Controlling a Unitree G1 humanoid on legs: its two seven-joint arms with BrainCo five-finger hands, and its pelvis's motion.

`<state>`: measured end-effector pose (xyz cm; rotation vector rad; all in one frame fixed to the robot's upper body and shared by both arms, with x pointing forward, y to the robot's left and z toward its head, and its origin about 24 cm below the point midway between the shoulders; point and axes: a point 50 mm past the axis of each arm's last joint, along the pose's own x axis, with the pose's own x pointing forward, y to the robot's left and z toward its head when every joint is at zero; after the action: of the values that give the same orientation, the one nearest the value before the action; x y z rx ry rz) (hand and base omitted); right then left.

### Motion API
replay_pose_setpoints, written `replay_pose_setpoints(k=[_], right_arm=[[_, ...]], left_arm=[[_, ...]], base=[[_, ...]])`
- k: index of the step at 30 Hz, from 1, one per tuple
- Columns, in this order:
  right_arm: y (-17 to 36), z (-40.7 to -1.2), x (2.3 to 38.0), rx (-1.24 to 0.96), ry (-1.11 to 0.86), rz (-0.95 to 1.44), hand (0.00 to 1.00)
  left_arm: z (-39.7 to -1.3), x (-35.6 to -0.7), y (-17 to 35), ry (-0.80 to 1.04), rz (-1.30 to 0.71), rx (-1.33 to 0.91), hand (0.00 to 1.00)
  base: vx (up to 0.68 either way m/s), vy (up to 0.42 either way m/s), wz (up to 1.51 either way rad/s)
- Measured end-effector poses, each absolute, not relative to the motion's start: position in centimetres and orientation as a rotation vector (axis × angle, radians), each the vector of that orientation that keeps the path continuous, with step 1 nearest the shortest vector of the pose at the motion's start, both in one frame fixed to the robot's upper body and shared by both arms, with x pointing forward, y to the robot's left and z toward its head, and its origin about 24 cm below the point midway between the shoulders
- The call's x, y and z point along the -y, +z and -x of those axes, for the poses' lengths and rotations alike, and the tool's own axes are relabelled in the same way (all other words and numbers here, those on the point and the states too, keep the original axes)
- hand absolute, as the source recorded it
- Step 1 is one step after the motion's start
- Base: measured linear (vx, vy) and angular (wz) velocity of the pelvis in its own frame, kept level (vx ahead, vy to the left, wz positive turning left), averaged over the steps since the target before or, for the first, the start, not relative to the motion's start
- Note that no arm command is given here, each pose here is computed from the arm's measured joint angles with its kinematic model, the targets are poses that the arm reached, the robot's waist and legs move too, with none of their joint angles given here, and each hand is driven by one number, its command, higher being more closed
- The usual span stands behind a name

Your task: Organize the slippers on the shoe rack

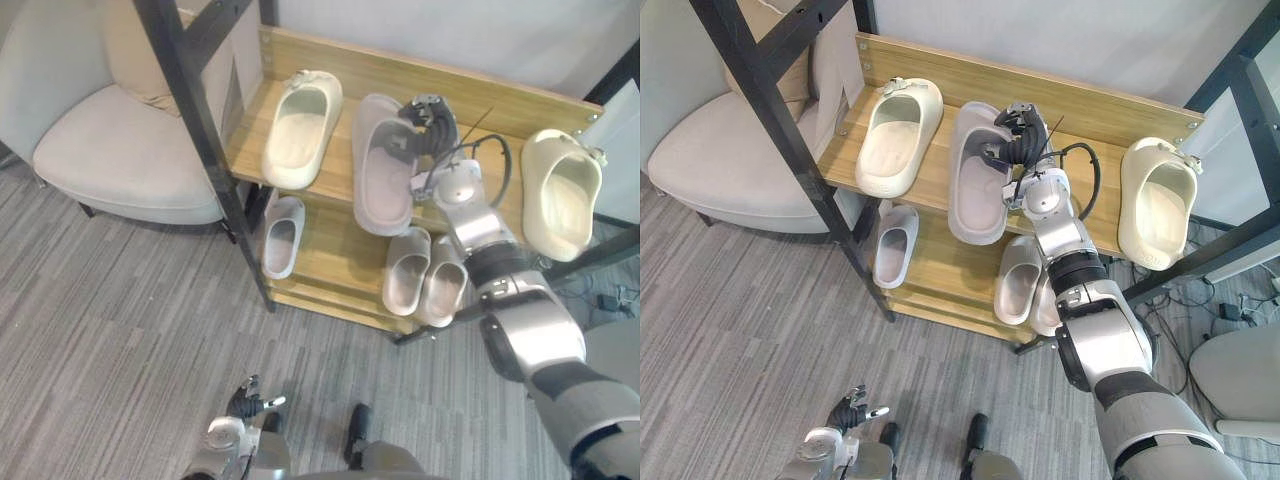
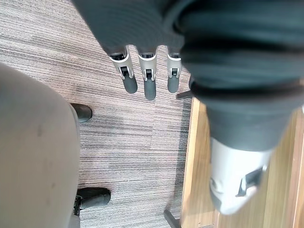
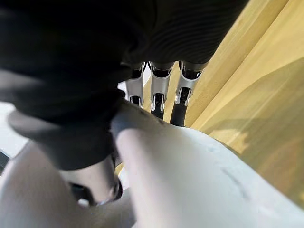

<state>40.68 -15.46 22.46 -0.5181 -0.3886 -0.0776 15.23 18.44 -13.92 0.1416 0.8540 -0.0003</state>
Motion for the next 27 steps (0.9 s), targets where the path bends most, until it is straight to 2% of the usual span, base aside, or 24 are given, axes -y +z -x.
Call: replay_pose_setpoints(k=[16,23,27], right_arm=[[17.2,-33.2,12.7,0.526,0.045,0.358,1.0],[18.2,-29.3,11.4,0.677,0.082,0.245,1.0],[17.4,-27.5,10.3,0.688,0.173,0.21,1.0]], left_arm=[[-14.7,-18.5,-14.2,-0.017,-0.17,-0.876,0.0],[-13.5,-18.4,-14.8,-0.038,-0.198,-0.926,0.0],[-13.1,-18.4,-15.0,-0.039,-0.198,-0.938,0.0]], base=[[-0.02,0.003,-0.07],[-0.03,-0.005,-0.06],[-0.04,-0.002,-0.05]])
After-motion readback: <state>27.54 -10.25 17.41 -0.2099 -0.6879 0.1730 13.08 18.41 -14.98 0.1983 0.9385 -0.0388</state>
